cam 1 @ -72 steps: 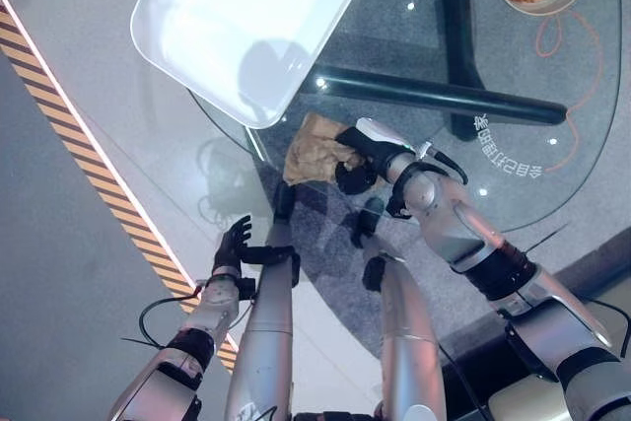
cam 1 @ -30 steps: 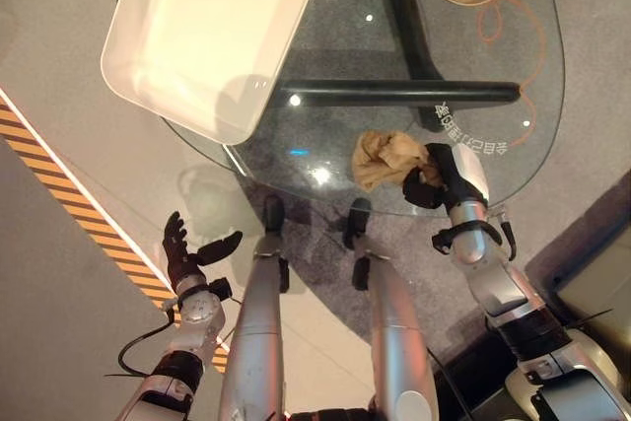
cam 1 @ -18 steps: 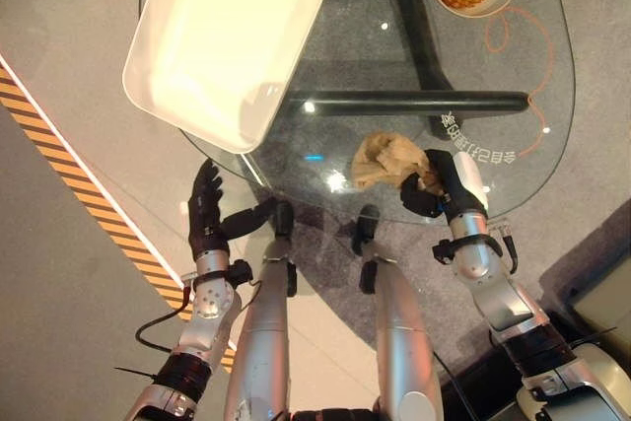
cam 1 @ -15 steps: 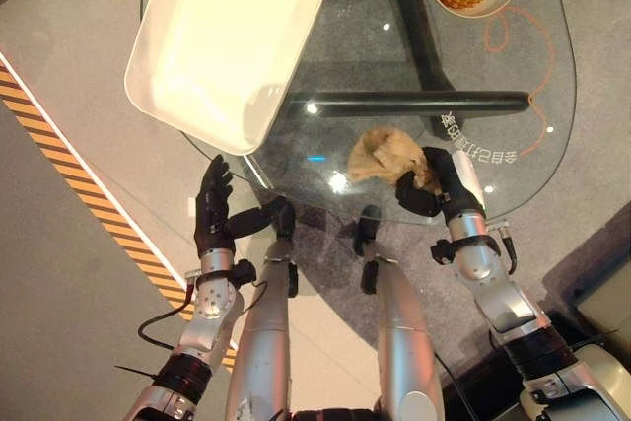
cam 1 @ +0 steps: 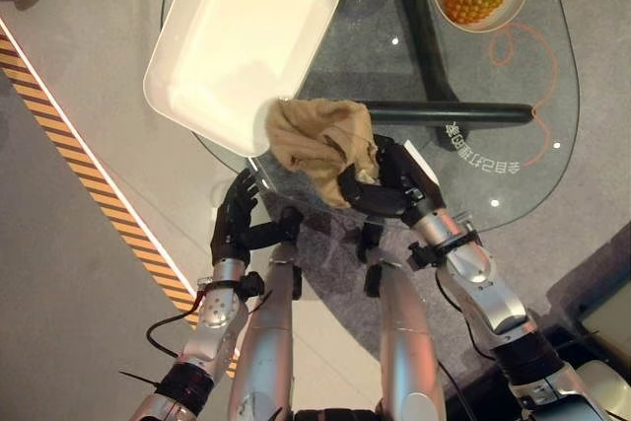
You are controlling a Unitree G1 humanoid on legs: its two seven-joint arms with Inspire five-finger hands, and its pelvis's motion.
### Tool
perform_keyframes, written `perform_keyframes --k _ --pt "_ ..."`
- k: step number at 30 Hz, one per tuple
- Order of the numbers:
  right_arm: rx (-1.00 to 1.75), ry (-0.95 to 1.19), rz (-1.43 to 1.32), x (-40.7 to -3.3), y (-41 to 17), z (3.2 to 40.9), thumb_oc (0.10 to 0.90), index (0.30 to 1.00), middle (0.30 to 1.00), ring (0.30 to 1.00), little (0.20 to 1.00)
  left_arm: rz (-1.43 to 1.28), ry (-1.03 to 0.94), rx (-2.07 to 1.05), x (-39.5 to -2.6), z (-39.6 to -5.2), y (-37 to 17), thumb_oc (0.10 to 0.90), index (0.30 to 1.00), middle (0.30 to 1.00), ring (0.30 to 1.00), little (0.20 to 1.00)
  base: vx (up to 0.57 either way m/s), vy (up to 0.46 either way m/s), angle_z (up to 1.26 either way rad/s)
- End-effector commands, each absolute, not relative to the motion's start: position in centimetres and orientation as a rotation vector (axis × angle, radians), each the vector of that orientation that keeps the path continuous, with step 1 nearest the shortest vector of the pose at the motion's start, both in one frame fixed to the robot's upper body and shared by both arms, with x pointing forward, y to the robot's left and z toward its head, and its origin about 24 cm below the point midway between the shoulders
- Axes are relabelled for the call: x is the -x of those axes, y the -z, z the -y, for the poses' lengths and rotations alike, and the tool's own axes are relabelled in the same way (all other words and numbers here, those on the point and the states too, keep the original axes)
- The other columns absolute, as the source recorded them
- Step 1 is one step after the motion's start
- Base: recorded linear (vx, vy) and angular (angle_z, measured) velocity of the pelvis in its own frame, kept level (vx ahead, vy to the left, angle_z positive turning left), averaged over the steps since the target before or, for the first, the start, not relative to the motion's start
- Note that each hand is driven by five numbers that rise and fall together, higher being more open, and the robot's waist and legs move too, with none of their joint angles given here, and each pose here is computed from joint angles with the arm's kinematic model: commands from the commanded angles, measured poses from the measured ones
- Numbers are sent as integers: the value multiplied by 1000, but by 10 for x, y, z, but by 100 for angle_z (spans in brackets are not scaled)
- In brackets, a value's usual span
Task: Wipe the table with a cloth and put it in the basket.
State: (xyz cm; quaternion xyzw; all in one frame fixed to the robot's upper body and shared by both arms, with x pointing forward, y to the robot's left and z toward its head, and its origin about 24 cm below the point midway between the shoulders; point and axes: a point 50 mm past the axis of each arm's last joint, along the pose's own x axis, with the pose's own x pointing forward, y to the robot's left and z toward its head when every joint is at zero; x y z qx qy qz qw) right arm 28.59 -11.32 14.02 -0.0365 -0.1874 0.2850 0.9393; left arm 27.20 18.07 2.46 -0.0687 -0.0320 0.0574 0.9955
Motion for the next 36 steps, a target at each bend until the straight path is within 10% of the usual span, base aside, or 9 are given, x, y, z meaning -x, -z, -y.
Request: perform_keyframes --k 1,26,36 --pt "1 -792 717 -250 -197 99 100 300 300 300 200 162 -59 214 -264 -172 -40 800 900 900 900 900 0 0 0" --pt "216 -960 519 -250 -166 86 100 300 300 300 200 379 881 747 -250 -110 -120 800 900 900 900 900 9 1 1" --pt "213 -807 605 -256 -176 102 100 300 300 300 200 302 759 615 -261 -123 -111 800 900 900 900 900 -22 3 0"
